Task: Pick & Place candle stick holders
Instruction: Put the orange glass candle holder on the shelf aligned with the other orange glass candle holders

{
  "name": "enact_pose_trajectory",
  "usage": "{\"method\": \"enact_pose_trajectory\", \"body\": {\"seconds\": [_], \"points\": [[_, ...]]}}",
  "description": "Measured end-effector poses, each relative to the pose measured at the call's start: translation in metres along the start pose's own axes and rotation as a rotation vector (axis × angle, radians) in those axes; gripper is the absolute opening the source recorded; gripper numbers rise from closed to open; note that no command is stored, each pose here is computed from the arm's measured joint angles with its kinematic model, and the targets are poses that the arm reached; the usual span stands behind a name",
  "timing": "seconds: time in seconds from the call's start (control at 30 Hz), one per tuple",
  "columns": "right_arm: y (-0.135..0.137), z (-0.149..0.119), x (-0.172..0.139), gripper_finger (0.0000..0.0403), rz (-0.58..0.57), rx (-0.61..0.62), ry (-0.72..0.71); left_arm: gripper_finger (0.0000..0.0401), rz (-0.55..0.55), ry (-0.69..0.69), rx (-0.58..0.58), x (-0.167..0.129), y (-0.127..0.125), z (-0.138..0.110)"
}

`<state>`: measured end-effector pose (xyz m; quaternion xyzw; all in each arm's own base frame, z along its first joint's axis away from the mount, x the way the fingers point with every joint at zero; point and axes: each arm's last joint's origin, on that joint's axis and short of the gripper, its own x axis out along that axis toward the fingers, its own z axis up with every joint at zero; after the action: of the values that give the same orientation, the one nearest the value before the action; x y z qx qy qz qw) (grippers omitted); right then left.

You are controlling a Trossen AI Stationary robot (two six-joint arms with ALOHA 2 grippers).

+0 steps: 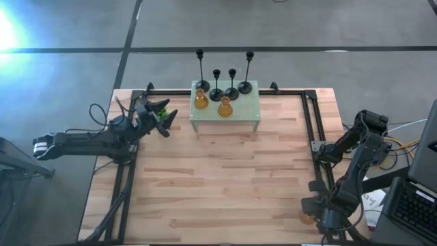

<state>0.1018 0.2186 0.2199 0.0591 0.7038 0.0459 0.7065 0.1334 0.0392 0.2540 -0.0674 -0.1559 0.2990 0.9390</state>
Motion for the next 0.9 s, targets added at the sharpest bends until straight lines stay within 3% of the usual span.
{"method": "enact_pose_trajectory", "body": {"seconds": [0.4, 0.6, 0.73, 0.9], "points": [[0.000, 0.001, 0.003, 0.0098, -0.009, 0.027, -0.024, 0.0326, 0.000, 0.000, 0.000, 0.000, 0.000, 0.000], [-0.007, -0.001, 0.012, 0.0120, -0.041, 0.029, -0.022, 0.0326, 0.000, 0.000, 0.000, 0.000, 0.000, 0.000], [-0.008, -0.002, 0.014, 0.0115, -0.043, 0.015, -0.021, 0.0326, 0.000, 0.000, 0.000, 0.000, 0.000, 0.000], [-0.008, -0.002, 0.013, 0.0053, -0.043, 0.004, -0.020, 0.0326, 0.000, 0.000, 0.000, 0.000, 0.000, 0.000]]}}
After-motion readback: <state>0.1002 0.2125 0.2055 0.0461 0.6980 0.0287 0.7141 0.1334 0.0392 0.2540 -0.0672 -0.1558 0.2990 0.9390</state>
